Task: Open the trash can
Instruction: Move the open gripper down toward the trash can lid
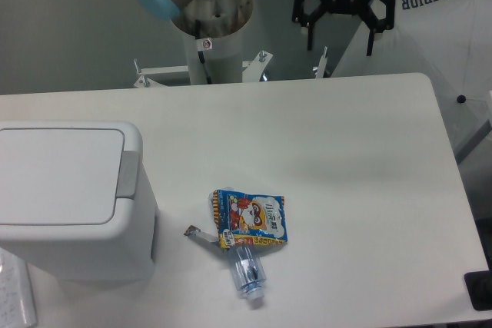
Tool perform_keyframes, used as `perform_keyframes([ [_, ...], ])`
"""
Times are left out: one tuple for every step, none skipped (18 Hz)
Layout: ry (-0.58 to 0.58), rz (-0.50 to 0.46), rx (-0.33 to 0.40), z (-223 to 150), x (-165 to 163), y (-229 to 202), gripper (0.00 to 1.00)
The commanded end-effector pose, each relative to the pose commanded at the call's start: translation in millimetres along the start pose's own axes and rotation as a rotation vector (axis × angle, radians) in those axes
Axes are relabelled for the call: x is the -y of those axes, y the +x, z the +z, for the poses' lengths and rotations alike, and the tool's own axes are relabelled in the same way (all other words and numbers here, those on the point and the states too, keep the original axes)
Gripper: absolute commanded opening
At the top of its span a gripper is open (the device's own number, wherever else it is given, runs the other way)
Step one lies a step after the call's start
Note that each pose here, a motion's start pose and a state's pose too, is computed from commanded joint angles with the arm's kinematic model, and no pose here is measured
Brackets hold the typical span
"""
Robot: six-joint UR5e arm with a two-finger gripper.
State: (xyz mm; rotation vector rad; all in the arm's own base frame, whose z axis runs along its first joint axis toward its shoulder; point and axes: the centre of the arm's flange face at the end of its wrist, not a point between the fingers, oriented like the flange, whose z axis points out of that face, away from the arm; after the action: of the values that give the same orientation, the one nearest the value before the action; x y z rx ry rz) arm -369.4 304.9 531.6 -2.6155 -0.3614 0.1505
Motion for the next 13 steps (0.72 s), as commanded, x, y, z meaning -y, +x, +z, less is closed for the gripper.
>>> perform_keyframes([
  [0.000, -0.029, -0.010, 3.0, 3.0, 5.3, 1.00],
  [-0.002, -0.045, -0.023, 7.3, 8.6, 13.2, 1.00],
  [-0.005, -0.061, -0.039, 13.2, 14.9, 21.7, 1.00],
  [-0.007, -0.080, -0.052, 17.2, 20.4, 31.1, 1.00],
  [-0.009, -0.098, -0.060, 22.6, 25.4, 36.7, 1.00],
  [0.000, -0.119, -0.059, 24.5, 29.3, 40.6, 1.00],
  [0.010, -0.142, -0.057, 26.2, 33.1, 44.6, 1.00],
  [0.014, -0.166, -0.065, 31.4, 38.4, 48.8, 1.00],
  [0.026, -0.191, -0.077, 35.1, 44.6, 54.1, 1.00],
  [0.036, -0.211, -0.086, 39.3, 49.3, 60.4, 1.00],
  [0.048, -0.225, -0.092, 42.8, 54.4, 65.4, 1.00],
  [0.056, -0.244, -0.101, 48.0, 59.3, 69.9, 1.00],
  [0.063, -0.258, -0.113, 50.9, 64.6, 78.9, 1.00],
])
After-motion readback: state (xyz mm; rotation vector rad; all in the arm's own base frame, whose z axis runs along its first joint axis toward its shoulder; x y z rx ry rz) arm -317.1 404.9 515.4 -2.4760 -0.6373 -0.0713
